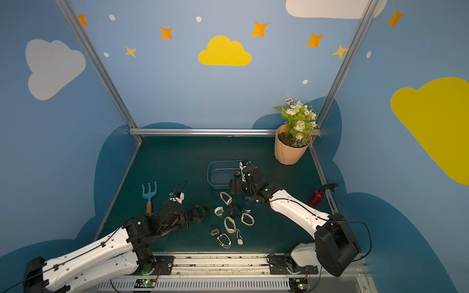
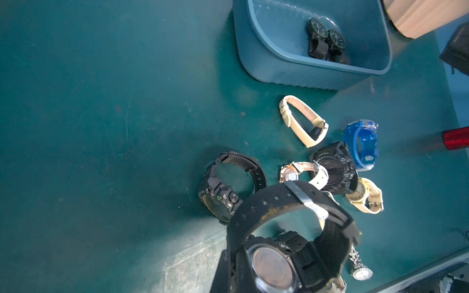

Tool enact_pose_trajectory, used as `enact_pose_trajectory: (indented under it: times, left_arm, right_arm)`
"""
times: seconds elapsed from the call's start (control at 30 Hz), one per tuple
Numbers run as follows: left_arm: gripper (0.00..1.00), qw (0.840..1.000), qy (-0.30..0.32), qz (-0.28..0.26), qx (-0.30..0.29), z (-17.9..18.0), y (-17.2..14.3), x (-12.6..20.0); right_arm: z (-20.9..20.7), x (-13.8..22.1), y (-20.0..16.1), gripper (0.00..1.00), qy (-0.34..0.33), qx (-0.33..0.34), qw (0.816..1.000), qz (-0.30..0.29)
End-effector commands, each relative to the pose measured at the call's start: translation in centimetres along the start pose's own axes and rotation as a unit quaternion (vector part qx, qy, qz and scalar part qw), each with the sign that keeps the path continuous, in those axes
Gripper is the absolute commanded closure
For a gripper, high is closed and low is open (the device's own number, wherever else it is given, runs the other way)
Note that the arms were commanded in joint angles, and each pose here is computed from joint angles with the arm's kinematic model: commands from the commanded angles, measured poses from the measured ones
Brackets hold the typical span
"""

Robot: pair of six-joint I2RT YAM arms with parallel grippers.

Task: Put the watch into the storage box
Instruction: Pick up the watch at the center of the board, then place the watch in the storage box.

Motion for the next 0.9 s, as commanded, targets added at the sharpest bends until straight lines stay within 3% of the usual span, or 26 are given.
enact_pose_trajectory:
  times: [0.0,0.23,0.57,0.87]
  left_arm:
    - [0.96,0.999,-0.020,-0.033,-0.019,-1.0,2.0,1.3]
    - [0.96,0.996,-0.018,-0.059,-0.065,-3.4,7.0,0.9]
    - [0.96,0.995,-0.010,-0.064,-0.077,-4.7,14.1,-3.4]
    - [0.96,0.998,-0.003,-0.006,-0.066,-3.6,19.1,-9.6]
  right_arm:
    - [0.8,0.8,0.9,0.12,0.014,-0.002,1.000,-0.015]
    - [0.5,1.6,0.8,0.12,0.007,-0.002,1.000,-0.020]
    - [-0.9,3.6,0.2,0.12,-0.014,-0.012,0.999,-0.039]
    - [-1.4,4.5,-0.4,0.12,0.001,-0.009,0.999,-0.035]
Point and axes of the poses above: each gripper's point midway between its finger pads, its own x axis back along the fingers, its own z axis along the line the jaws close on, y = z × x, the point moved 9 cm from there along x, back along the fingers, and after that the axes turned 14 degrees about -x, right-handed, at the moved point
